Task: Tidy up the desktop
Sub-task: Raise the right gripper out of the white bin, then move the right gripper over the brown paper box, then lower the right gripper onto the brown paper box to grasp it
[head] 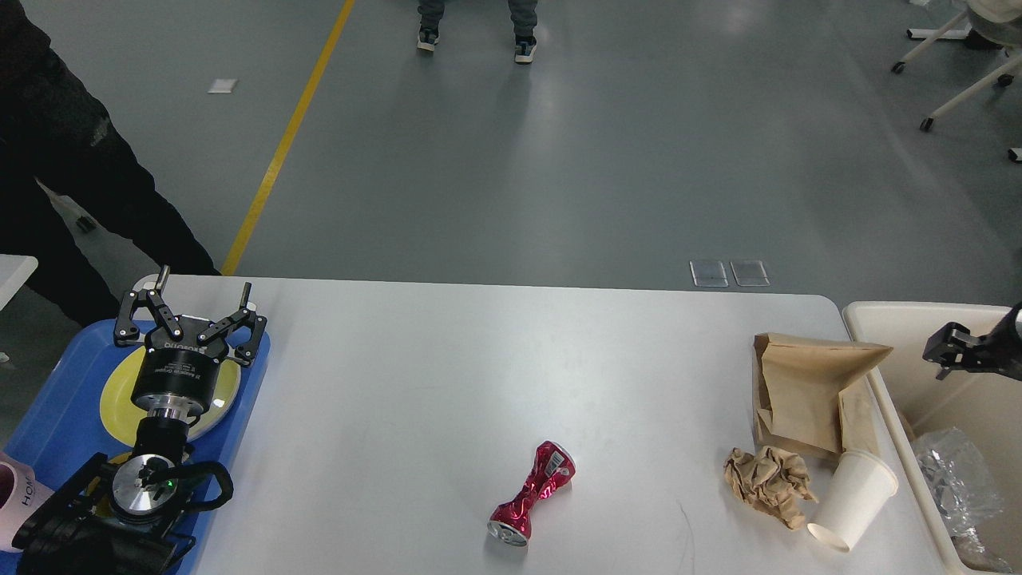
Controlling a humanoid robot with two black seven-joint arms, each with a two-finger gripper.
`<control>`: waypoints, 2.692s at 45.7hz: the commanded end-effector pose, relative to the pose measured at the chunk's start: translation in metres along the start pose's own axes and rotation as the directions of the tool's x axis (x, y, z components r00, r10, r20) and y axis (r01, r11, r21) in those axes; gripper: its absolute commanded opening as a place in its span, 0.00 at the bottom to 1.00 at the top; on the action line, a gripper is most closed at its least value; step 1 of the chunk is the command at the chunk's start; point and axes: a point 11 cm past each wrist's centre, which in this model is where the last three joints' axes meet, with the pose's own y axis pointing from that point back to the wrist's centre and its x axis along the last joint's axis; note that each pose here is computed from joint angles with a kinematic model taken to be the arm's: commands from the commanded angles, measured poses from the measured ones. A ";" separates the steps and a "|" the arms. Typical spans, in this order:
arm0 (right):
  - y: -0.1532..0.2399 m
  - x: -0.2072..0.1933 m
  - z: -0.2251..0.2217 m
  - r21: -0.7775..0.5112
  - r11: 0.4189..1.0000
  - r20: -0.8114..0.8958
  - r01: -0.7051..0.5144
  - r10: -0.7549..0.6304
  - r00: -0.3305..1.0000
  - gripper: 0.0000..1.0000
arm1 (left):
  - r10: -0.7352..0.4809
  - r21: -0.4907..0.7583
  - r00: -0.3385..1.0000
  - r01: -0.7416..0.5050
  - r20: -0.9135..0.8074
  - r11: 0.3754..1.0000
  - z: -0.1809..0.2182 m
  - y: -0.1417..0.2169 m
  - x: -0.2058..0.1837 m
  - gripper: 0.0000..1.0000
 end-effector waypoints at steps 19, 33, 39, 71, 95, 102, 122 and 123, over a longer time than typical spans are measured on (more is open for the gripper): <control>0.186 -0.060 -0.085 0.196 0.959 -0.344 0.203 -0.127 0.930 1.00 | 0.000 -0.001 1.000 0.000 0.001 1.000 0.001 0.000 0.000 0.96; 0.227 -0.100 -0.105 0.167 0.965 -0.478 0.201 -0.099 0.873 1.00 | 0.003 -0.002 1.000 -0.003 0.001 1.000 0.001 0.001 0.001 0.96; 0.235 -0.097 -0.115 0.179 0.971 -0.431 0.156 -0.065 0.900 1.00 | 0.003 -0.001 1.000 -0.003 0.002 1.000 0.001 0.001 0.001 0.96; 0.171 -0.052 -0.100 0.235 0.972 -0.262 0.011 0.052 0.964 1.00 | 0.002 -0.001 1.000 -0.002 0.001 1.000 0.001 0.001 0.001 0.96; -0.033 -0.044 -0.063 0.134 0.980 -0.079 -0.148 0.160 0.984 1.00 | 0.002 -0.001 1.000 -0.002 0.001 1.000 0.001 0.001 0.001 0.96; -0.066 -0.055 -0.073 0.179 0.972 -0.016 -0.155 0.160 0.987 1.00 | 0.002 0.001 1.000 -0.002 0.001 1.000 0.000 0.001 0.001 0.96; -0.108 -0.066 -0.093 0.205 0.955 0.021 -0.214 0.215 0.976 1.00 | 0.002 -0.001 1.000 -0.002 0.001 1.000 0.001 0.001 0.001 0.96; -0.111 -0.067 -0.094 0.207 0.953 0.028 -0.220 0.219 0.975 1.00 | 0.002 0.001 1.000 -0.002 0.001 1.000 0.000 0.001 0.001 0.96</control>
